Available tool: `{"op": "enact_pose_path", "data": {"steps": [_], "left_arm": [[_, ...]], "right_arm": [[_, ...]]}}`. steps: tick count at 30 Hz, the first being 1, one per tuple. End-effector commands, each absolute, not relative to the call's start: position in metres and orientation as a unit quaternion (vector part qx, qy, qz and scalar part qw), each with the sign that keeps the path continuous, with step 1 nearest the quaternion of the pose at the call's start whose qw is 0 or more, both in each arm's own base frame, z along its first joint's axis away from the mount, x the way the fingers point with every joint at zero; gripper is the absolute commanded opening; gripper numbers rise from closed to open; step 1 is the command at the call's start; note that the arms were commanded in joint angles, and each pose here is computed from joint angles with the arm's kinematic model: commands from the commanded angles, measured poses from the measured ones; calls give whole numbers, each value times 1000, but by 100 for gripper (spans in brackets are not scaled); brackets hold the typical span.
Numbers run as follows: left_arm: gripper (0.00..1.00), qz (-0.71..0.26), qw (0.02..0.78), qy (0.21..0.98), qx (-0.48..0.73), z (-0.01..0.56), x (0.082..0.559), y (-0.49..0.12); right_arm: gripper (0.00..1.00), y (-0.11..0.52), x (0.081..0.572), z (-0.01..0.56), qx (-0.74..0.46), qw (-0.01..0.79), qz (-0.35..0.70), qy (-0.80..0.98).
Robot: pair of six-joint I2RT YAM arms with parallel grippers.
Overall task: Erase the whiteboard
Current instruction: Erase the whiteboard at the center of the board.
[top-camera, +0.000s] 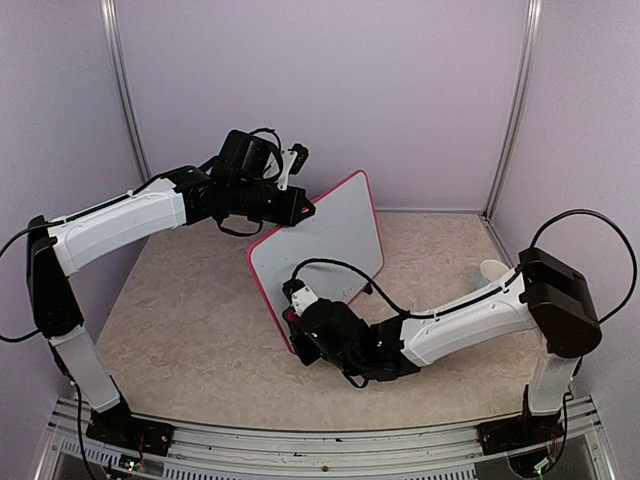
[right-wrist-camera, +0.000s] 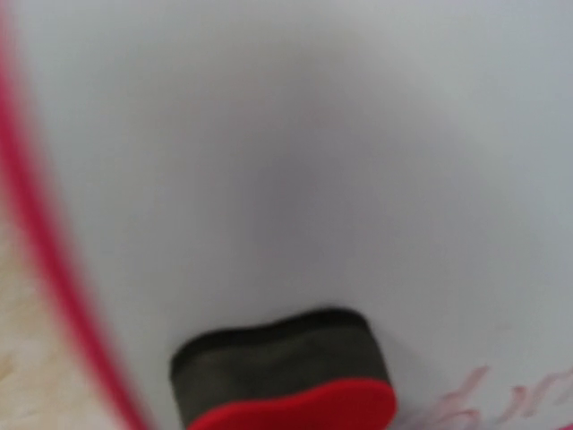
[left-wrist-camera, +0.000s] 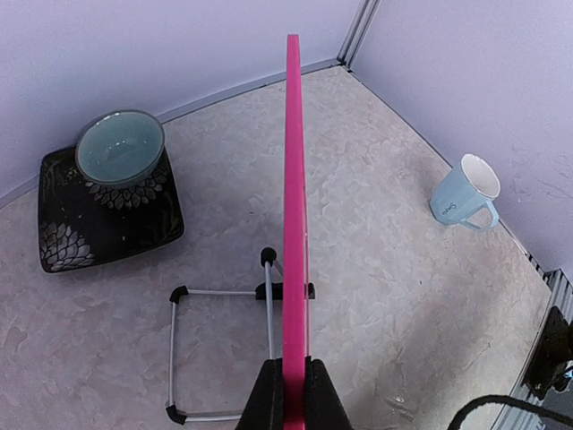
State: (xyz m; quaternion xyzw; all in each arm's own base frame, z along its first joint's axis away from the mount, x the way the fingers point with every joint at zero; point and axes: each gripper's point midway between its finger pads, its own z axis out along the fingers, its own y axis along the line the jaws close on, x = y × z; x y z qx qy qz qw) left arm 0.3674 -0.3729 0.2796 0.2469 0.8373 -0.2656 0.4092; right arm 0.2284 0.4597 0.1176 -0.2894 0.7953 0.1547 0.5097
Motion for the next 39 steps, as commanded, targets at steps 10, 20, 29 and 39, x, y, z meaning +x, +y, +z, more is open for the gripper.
{"op": "enact_pose_path", "data": {"steps": [10,20,29,39], "left_arm": [[0,-247,318,882,246,223,337,-373],[0,-249,315,883,244,220,338,-375],[0,-249,318,882,242,222,339,-374],[0,-250,318,882,242,222,341,-376]], "right_arm": [[18,439,278,141,-221,524,156,808],[18,468,233,199,-272,574,232,737],[18,476,231,163,-292,558,215,747],[18,459,220,84,-308,509,178,784]]}}
